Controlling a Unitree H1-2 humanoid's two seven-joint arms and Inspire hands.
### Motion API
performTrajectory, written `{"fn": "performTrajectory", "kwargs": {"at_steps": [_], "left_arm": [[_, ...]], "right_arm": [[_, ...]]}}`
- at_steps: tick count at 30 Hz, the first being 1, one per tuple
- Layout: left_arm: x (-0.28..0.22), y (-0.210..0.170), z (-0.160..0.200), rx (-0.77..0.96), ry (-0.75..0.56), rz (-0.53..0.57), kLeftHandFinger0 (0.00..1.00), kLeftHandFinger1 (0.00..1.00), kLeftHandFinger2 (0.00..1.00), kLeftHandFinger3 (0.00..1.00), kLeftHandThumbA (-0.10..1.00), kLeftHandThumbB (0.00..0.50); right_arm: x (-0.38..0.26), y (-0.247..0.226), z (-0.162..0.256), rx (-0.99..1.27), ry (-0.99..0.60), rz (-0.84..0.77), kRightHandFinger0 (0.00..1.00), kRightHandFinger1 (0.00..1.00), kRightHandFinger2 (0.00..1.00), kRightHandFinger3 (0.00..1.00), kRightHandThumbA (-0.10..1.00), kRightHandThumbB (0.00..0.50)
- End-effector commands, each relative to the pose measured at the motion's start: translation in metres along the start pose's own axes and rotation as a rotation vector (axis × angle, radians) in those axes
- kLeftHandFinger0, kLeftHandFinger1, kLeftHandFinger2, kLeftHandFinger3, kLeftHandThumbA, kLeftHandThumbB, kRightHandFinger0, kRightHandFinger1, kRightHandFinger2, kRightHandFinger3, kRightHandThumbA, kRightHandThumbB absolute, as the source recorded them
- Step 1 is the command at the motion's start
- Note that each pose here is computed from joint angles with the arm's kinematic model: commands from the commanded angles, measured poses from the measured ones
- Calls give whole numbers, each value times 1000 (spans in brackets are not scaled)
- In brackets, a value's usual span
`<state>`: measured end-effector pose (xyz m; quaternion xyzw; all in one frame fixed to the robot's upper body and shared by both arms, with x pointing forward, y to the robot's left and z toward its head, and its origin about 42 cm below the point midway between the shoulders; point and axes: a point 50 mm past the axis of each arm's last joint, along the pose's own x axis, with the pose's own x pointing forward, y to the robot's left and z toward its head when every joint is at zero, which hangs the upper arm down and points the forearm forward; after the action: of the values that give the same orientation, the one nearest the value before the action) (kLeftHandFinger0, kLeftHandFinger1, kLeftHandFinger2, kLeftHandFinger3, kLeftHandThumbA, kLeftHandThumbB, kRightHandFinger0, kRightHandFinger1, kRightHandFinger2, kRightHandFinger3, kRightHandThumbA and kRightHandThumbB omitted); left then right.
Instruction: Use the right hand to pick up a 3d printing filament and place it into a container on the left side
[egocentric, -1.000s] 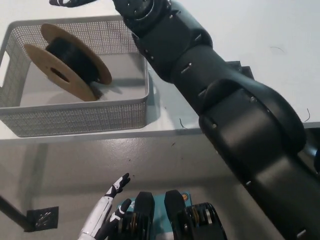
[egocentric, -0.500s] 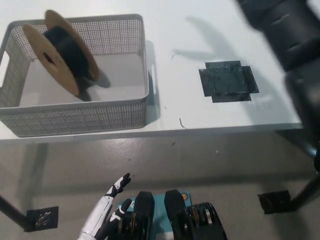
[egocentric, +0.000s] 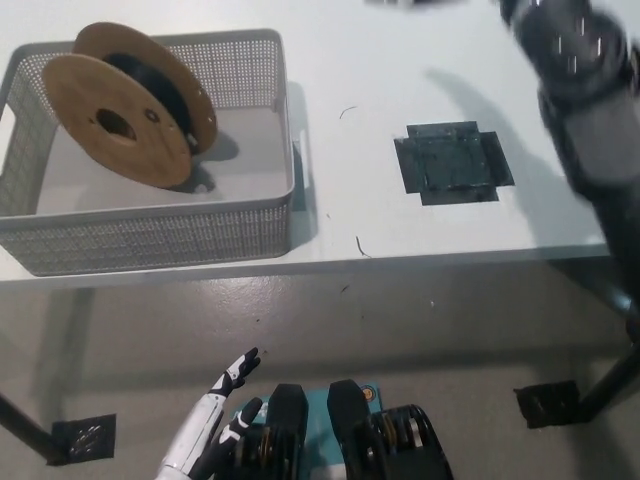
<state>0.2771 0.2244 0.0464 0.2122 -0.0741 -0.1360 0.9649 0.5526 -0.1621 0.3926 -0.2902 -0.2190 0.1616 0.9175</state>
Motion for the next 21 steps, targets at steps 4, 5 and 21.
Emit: {"fn": "performTrajectory", "kwargs": {"at_steps": [4, 5, 21], "left_arm": [[13, 20, 8, 2, -71, 50, 1000, 1000, 1000, 1000, 1000, 125], [14, 19, 8, 8, -75, 51, 1000, 1000, 1000, 1000, 1000, 121], [11, 10, 6, 7, -62, 27, 1000, 1000, 1000, 1000, 1000, 134]], "right_arm": [[-174, -25, 127, 35, -640, -165, 1000, 1000, 1000, 1000, 1000, 425], [-183, -16, 130, 55, -660, -181, 1000, 1000, 1000, 1000, 1000, 426], [-277, 70, 164, 197, -842, -300, 1000, 1000, 1000, 1000, 1000, 500]]}}
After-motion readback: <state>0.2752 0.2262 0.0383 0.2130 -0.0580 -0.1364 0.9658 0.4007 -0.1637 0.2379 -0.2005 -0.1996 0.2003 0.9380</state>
